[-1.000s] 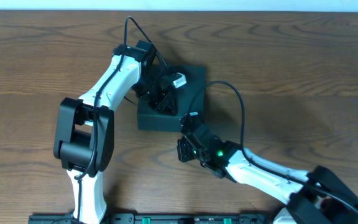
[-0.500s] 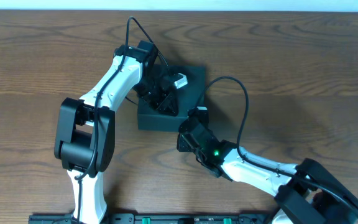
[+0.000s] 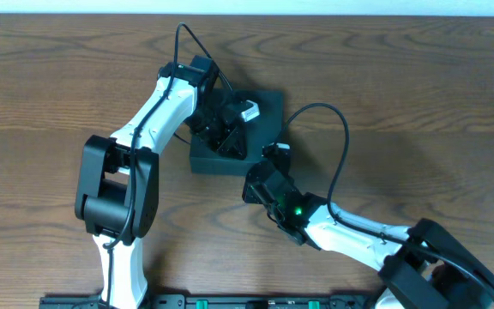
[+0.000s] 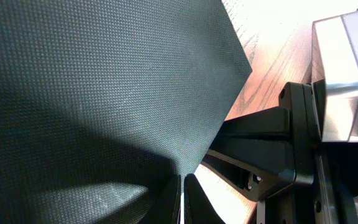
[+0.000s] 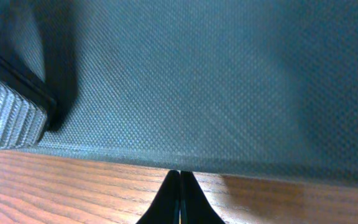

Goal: Pack container

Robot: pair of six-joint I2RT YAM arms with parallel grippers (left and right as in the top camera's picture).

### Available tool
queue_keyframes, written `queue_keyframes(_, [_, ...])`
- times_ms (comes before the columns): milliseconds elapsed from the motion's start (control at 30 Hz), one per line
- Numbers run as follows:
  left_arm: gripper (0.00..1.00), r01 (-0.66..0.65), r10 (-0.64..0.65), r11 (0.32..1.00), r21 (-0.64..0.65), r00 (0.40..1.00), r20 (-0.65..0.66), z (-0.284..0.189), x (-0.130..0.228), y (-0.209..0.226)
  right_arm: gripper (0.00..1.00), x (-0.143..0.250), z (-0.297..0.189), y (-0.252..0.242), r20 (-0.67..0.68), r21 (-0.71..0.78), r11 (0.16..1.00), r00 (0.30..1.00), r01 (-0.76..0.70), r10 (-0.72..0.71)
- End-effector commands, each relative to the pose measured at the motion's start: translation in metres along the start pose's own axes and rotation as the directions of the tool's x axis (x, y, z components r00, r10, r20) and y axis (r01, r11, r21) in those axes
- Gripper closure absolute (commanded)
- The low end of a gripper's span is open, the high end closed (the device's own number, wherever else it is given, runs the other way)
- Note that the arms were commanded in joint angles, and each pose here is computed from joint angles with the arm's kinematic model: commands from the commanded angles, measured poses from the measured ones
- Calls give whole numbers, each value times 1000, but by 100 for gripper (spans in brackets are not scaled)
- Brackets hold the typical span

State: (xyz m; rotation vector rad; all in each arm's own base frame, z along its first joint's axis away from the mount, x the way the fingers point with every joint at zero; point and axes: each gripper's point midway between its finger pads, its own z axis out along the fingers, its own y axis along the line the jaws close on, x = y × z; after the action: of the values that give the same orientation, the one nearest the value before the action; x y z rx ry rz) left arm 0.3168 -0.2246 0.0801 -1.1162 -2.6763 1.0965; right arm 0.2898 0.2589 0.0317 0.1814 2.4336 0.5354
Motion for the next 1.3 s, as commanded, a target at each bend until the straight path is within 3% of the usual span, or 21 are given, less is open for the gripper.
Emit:
queue_keyframes(0, [94, 6, -11, 997, -73, 998, -62, 10, 13, 19, 98, -9, 0, -7, 69, 47, 999, 998, -13, 9])
queue_keyframes(300, [94, 20, -24, 997, -71, 998, -59, 10, 12, 18, 98, -9, -3, 4, 51, -4, 1000, 999, 3, -3])
queue_keyframes(467, [94, 59, -60, 997, -44, 998, -13, -5, 5, 11, 98, -25, -42, 27, 55, -105, 990, 994, 96, -91])
queue_keyframes(667, [94, 61, -44, 990, -131, 990, 131, -76, -7, 1, 98, -74, -133, 47, 278, -167, 910, 903, 380, -326])
queue_keyframes(800, [94, 136, -76, 963, -231, 965, 252, -133, 0, -8, 98, -102, -182, 38, 400, -151, 923, 876, 353, -269])
queue_keyframes(967, [94, 167, -54, 940, -298, 933, 355, -183, 21, -40, 97, -99, -209, 24, 407, -160, 923, 875, 351, -262])
queue_keyframes(1033, [94, 190, -51, 925, -330, 921, 386, -196, 27, -50, 60, -95, -213, 22, 399, -172, 918, 878, 356, -266])
queue_keyframes(1067, [78, 199, -49, 918, -343, 915, 399, -200, 28, -54, 2, -93, -215, 24, 396, -185, 914, 879, 360, -266])
queue_keyframes(1100, [5, 213, -50, 910, -356, 909, 415, -205, 30, -57, 1, -92, -216, 25, 392, -197, 910, 880, 364, -267])
queue_keyframes(1267, [5, 293, -115, 894, -338, 881, 459, -212, 37, -69, 1, -78, -206, 13, 323, -163, 914, 895, 372, -307])
